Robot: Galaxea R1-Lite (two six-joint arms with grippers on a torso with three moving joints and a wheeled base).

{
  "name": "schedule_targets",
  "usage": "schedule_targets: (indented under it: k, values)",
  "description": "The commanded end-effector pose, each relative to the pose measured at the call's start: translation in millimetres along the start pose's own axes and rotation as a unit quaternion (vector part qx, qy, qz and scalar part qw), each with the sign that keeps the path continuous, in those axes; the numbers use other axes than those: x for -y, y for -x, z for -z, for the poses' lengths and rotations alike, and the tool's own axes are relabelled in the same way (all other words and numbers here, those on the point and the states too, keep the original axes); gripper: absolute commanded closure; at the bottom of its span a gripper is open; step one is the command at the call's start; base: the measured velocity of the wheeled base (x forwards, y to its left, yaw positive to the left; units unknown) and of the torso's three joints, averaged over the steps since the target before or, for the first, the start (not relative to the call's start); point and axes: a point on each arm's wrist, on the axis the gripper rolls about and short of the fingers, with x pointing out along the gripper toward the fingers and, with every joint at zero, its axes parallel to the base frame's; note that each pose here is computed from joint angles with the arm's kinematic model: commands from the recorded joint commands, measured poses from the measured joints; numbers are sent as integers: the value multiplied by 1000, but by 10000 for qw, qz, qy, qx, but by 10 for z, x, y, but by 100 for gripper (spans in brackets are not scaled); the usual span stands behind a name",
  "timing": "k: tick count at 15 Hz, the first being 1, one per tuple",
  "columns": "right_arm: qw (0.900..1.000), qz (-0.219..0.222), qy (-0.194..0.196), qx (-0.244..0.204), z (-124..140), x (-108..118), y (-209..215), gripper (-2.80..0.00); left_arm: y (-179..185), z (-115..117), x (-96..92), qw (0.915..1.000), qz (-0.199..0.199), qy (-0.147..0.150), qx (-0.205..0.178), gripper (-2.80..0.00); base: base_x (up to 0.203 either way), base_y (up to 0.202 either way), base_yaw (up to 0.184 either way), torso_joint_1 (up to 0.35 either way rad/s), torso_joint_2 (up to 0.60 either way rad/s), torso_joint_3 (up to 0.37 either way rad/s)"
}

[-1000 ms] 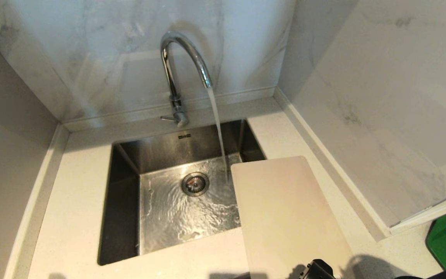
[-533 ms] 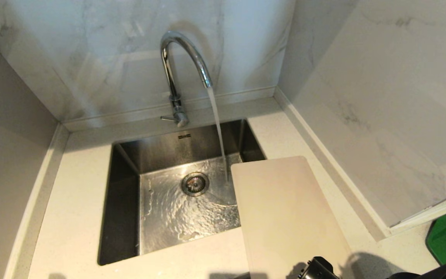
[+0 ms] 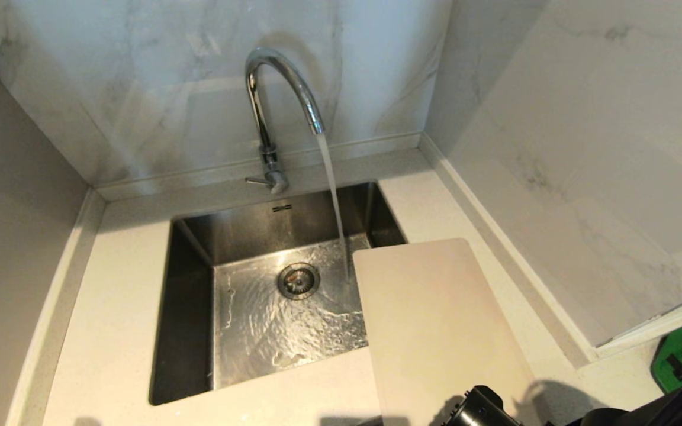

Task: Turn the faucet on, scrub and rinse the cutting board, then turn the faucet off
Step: Pick up the cutting board

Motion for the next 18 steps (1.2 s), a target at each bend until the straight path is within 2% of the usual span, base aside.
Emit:
schedule_targets:
  k: [1,6,12,18]
  values:
    - [9998,-139,68,-102,-15,-9,-69,-280,-1,0,0,10000,1,2,-6,0,0,0,0,0,0,0]
    - [9999,-81,62,-50,-87,19,-221,-280,-1,0,0,10000,1,4,-6,0,0,0,0,0,0,0]
    - [9992,-329,125,-214,-111,-8,-355,-280,-1,0,0,10000,1,4,-6,0,0,0,0,0,0,0]
    - [9999,-78,60,-26,-165,-3,-493,-280,-1,0,0,10000,1,2,-6,0,0,0,0,0,0,0]
